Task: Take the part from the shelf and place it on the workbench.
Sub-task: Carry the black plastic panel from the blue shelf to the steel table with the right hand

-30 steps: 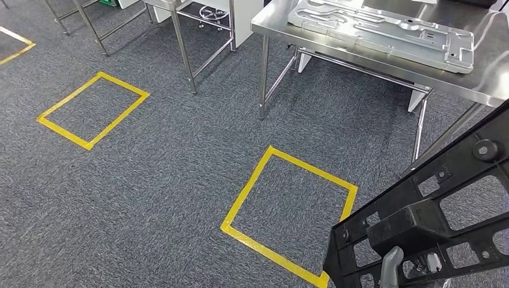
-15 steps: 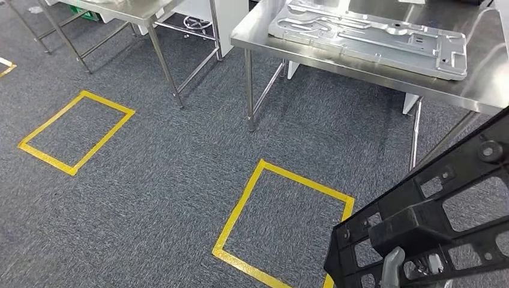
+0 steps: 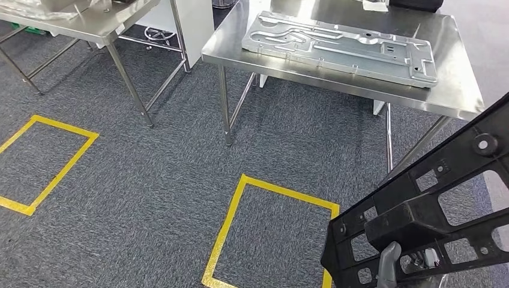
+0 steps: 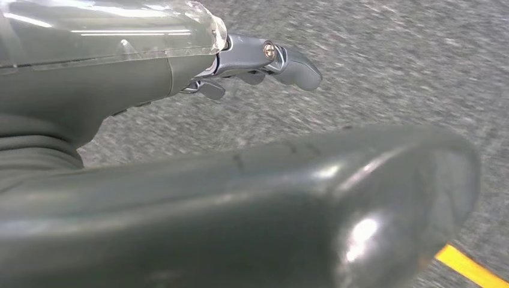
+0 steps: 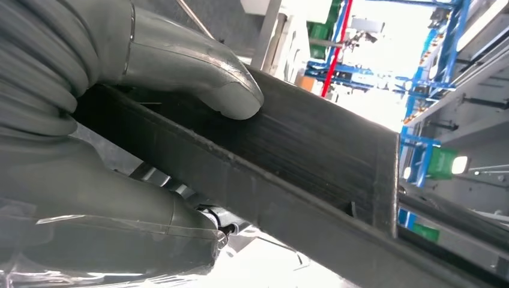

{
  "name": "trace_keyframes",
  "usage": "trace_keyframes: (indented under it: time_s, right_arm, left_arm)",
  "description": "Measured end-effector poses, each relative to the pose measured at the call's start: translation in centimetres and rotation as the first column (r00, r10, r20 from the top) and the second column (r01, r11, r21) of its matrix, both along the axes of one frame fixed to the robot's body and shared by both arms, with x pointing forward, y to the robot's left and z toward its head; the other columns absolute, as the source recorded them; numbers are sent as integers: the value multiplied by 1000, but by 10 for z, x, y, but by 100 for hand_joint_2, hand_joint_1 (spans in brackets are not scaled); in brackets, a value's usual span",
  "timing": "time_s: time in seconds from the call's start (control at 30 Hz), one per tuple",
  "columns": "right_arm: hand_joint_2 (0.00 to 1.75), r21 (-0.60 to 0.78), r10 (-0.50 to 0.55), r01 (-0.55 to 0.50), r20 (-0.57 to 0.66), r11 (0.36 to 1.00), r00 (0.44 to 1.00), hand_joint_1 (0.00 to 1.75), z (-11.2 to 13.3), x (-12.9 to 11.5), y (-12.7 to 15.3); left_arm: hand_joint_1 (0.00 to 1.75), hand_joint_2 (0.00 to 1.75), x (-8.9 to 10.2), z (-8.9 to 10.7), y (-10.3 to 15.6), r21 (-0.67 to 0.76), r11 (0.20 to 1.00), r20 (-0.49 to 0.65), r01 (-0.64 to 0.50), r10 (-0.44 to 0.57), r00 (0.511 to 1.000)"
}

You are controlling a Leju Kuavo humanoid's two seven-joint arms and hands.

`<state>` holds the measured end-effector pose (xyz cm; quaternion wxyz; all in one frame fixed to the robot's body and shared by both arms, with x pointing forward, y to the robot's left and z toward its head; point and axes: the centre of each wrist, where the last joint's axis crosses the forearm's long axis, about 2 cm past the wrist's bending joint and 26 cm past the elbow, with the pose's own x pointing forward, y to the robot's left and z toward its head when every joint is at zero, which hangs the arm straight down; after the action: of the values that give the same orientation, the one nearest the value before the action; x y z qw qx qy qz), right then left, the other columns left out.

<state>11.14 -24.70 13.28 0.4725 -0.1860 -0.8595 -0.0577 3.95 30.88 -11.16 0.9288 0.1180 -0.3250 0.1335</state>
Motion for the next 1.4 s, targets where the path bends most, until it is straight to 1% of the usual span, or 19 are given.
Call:
trace_keyframes:
  time_s: [0.2,0.5,0.63,0.77,0.9,1.1,1.27,1.4]
  right_arm:
    - [175,-2,1,-1,-4,1000,1000,175,0,-1,0]
    - [175,0,3,-3,0,1000,1000,175,3,2,-1]
    - [175,-6,-50,50,-29,999,998,175,3,2,-2]
    - [175,-20,-126,125,-37,992,991,175,6,5,-4]
    - [175,-24,-206,206,-8,978,979,175,15,13,-11]
    - [175,-53,-297,298,34,953,954,175,26,27,-24]
    - [175,-76,-331,335,58,939,942,175,32,33,-30]
    - [175,-83,-383,387,64,918,922,175,38,40,-35]
  left_arm:
    - [0,0,-3,0,-4,-10,1000,-5,-5,5,1000]
    - [0,0,2,0,-6,-19,1000,16,3,-3,1000]
    - [0,0,1,0,-5,-18,1000,17,5,-5,1000]
    - [0,0,0,0,-4,-21,1000,18,21,-20,1000]
    - [0,0,2,0,-3,-24,999,24,40,-39,999]
    - [0,0,4,0,-1,-27,998,27,65,-64,998]
    - [0,0,5,0,-2,-30,997,27,75,-75,997]
    - [0,0,8,1,-1,-28,996,27,90,-89,996]
